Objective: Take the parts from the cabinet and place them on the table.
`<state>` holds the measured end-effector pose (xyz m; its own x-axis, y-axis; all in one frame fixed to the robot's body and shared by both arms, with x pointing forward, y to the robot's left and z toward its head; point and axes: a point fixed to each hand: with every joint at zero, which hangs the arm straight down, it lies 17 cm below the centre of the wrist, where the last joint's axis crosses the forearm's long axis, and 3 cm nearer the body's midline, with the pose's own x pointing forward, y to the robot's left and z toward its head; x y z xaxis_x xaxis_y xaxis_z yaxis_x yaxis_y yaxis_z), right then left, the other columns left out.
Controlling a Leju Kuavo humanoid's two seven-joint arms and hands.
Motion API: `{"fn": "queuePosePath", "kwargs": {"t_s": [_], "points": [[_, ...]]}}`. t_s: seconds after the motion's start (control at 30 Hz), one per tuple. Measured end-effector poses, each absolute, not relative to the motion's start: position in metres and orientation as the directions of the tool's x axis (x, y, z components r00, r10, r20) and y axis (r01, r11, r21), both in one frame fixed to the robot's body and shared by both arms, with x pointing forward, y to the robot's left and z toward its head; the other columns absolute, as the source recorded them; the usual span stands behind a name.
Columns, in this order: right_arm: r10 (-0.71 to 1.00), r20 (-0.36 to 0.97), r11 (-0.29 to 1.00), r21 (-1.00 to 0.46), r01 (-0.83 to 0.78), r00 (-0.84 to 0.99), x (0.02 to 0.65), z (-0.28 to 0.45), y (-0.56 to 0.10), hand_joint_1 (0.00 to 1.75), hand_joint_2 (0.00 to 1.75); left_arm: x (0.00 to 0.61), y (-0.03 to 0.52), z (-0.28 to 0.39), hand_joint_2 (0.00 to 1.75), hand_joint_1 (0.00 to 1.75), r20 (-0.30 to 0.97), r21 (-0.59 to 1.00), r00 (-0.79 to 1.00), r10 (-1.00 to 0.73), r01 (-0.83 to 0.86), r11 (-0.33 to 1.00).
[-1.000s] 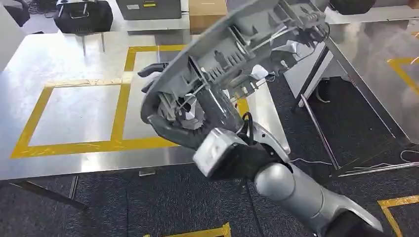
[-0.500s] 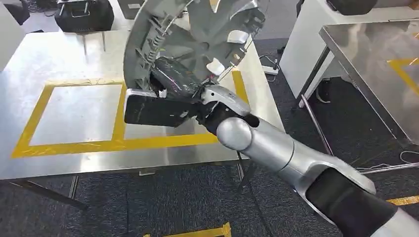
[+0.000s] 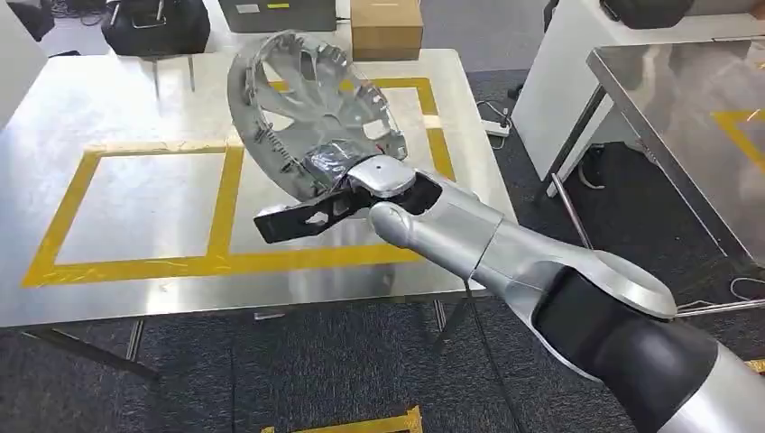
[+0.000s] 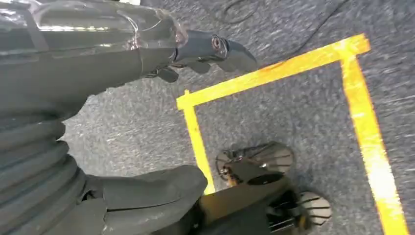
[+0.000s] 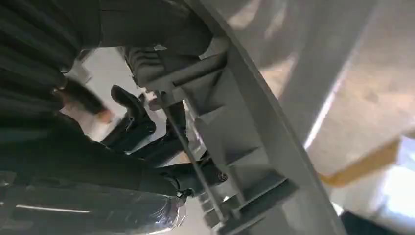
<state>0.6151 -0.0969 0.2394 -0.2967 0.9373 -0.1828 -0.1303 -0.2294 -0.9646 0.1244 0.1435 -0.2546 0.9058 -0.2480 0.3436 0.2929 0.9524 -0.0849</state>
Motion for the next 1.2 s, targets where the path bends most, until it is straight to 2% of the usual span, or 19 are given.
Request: {"fn": "queuePosePath", "kwargs": {"t_s": [0.23,0.4,0.67,0.9,1.07,1.1,1.2], "points": [[0.856,-0.448,-0.496,-0.852,-0.166,-0.258,0.621,0.213,-0.139,1.75,1.75,0.117,0.141,-0.255,1.75,0.0,0.337,-0.093,0.909,-0.244,0.291,0.952],[0.791,-0.584,-0.611,-0.764,-0.206,-0.18,0.629,0.213,-0.181,1.75,1.75,0.113,0.138,-0.256,1.75,0.0,0.328,-0.098,0.912,-0.248,0.293,0.951],[0.753,-0.644,-0.656,-0.716,-0.241,-0.135,0.632,0.205,-0.215,1.75,1.75,0.113,0.136,-0.255,1.75,0.0,0.331,-0.101,0.911,-0.246,0.294,0.95],[0.834,-0.532,-0.549,-0.827,-0.122,-0.148,0.639,0.213,-0.194,1.75,1.75,0.116,0.135,-0.254,1.75,0.0,0.354,-0.101,0.903,-0.242,0.294,0.95],[0.858,-0.494,-0.51,-0.853,-0.111,-0.143,0.64,0.215,-0.193,1.75,1.75,0.118,0.135,-0.253,1.75,0.0,0.362,-0.101,0.901,-0.24,0.294,0.95],[0.877,-0.457,-0.473,-0.876,-0.093,-0.147,0.641,0.216,-0.189,1.75,1.75,0.119,0.134,-0.253,1.75,0.0,0.37,-0.1,0.898,-0.239,0.294,0.95],[0.958,-0.182,-0.18,-0.983,0.028,-0.221,0.639,0.234,-0.154,1.75,1.75,0.123,0.134,-0.252,1.75,0.0,0.391,-0.094,0.89,-0.236,0.294,0.951]]}}
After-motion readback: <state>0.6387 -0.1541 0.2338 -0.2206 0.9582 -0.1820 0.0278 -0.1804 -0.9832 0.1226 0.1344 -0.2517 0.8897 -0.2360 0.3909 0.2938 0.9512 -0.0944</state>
